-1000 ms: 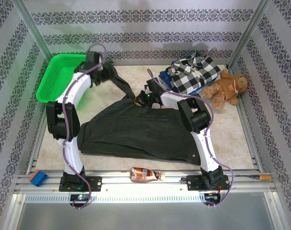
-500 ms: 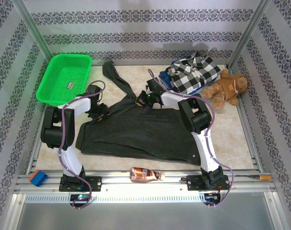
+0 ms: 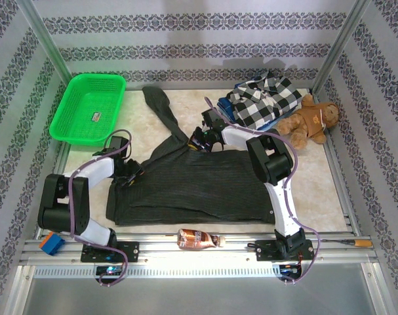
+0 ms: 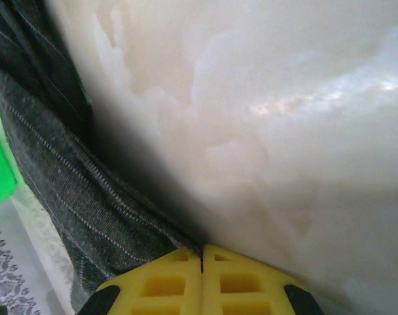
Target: Fold and stack the long sleeve shirts
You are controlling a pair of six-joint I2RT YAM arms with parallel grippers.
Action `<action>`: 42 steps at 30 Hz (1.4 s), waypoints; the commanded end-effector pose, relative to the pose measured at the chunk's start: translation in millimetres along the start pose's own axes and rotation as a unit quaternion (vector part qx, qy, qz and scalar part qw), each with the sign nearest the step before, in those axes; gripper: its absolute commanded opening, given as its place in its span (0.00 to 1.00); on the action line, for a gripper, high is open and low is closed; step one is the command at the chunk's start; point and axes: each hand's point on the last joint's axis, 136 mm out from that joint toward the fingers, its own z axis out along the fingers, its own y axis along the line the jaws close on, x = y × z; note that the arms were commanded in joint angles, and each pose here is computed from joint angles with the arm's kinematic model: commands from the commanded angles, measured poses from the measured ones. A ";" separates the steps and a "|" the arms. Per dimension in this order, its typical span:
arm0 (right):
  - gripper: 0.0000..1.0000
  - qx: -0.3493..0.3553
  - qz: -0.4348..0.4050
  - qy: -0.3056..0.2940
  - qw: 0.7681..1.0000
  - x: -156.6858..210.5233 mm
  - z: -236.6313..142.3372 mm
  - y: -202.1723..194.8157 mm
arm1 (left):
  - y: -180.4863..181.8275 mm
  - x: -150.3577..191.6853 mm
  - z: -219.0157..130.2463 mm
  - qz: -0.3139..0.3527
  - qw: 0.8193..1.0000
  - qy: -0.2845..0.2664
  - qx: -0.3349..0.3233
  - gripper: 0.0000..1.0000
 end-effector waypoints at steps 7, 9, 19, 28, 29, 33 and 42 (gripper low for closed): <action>0.17 0.052 -0.051 -0.051 0.996 -16.2 -45.9 22.0 | -108.2 -58.4 -64.4 0.067 0.989 -0.055 0.122 0.68; 0.25 0.039 -0.073 -0.057 0.995 -18.3 -49.0 35.7 | -136.7 -66.3 -61.5 0.121 0.980 -0.044 0.149 0.70; 0.41 0.035 -0.158 -0.044 0.986 -34.8 -36.1 65.3 | -214.0 -37.5 -1.9 0.392 0.904 0.087 0.145 0.64; 0.42 0.032 -0.190 -0.056 0.980 -62.2 -13.6 77.1 | -209.0 -50.1 44.7 0.396 0.909 0.076 0.103 0.52; 0.42 0.032 -0.191 -0.057 0.979 -67.2 -6.5 77.6 | -208.0 -51.1 48.2 0.394 0.910 0.073 0.102 0.51; 0.43 0.029 -0.185 -0.067 0.980 -80.7 8.7 77.5 | -198.9 -56.2 61.1 0.383 0.918 0.055 0.085 0.47; 0.42 0.020 -0.181 -0.056 0.982 -82.2 27.9 71.4 | -195.8 -45.3 87.8 0.360 0.926 0.069 0.094 0.41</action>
